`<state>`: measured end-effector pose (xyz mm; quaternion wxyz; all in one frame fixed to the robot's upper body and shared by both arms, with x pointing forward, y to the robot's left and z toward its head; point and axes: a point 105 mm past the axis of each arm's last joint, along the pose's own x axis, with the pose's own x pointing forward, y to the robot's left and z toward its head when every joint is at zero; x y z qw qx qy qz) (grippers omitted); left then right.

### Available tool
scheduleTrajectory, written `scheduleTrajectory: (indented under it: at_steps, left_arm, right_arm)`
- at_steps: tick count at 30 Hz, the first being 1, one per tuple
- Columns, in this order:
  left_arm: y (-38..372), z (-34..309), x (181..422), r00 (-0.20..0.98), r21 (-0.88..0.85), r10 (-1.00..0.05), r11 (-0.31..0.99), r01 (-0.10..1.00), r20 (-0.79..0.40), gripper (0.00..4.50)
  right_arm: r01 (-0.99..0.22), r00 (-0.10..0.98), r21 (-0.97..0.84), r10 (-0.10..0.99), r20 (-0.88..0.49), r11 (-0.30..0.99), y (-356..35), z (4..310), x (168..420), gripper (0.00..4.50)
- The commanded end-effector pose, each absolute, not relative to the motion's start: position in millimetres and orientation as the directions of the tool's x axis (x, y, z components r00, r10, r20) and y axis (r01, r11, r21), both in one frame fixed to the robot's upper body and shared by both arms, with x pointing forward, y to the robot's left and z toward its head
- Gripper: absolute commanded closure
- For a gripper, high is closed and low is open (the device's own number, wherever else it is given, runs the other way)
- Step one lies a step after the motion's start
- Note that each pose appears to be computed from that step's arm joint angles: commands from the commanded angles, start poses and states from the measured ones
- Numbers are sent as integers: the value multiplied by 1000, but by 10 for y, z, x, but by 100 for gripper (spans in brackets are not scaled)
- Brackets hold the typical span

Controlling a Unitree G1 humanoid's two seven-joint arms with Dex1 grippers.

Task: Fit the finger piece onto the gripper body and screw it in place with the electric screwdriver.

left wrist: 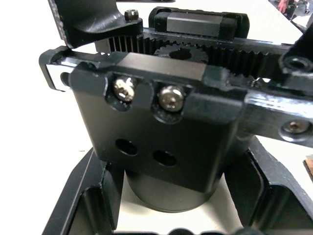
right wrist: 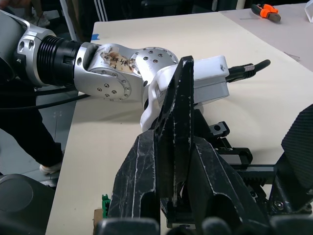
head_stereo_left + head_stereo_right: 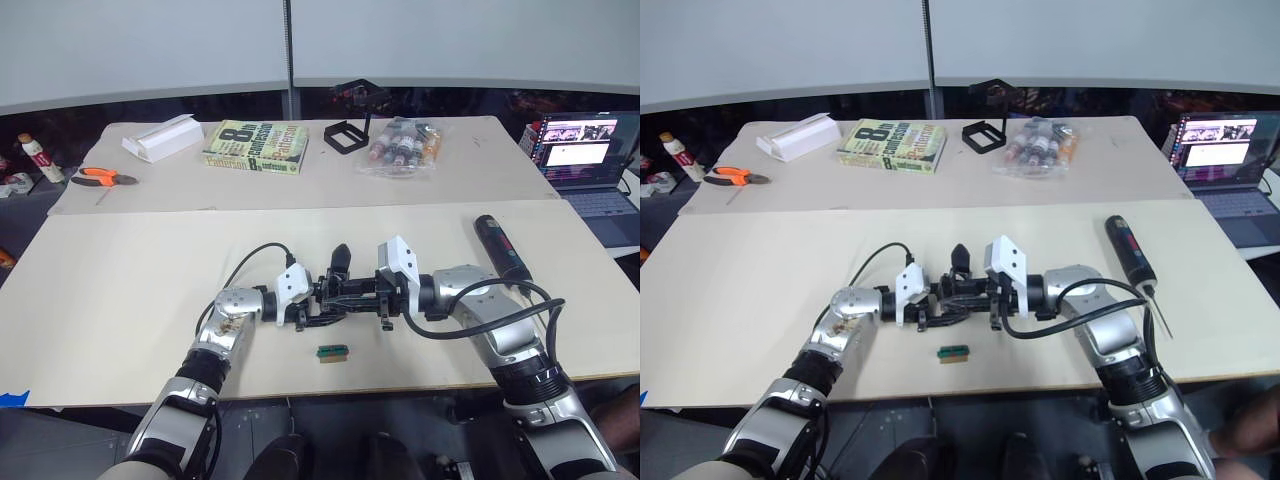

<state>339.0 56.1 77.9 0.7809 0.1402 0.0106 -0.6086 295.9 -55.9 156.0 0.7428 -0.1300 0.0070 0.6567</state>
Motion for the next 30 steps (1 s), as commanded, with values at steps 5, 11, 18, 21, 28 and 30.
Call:
scheduleTrajectory:
  at_steps: [5, 11, 18, 21, 28, 30]
  left_arm:
    - [521, 758, 3361, 247, 210, -948, 205, 956, -200, 216]
    - [520, 761, 3360, 248, 210, -948, 206, 956, -199, 216]
    - [529, 762, 3364, 252, 209, -947, 209, 955, -200, 216]
    - [529, 763, 3367, 252, 209, -947, 210, 955, -200, 216]
    - [526, 761, 3365, 249, 207, -947, 208, 956, -200, 216]
    - [522, 763, 3365, 250, 207, -948, 208, 956, -199, 216]
  right_arm:
    - [-972, 177, -189, 965, -195, 140, -586, 1518, 3014, 411]
    - [-969, 201, -184, 955, -216, 162, -596, 1480, 3068, 411]
    - [-975, 194, -158, 947, -255, 157, -615, 1422, 3054, 411]
    - [-977, 194, -141, 938, -288, 159, -619, 1389, 3040, 411]
    - [-976, 217, -98, 920, -327, 196, -606, 1317, 3051, 411]
    - [-975, 223, -82, 914, -339, 208, -678, 1192, 3062, 411]
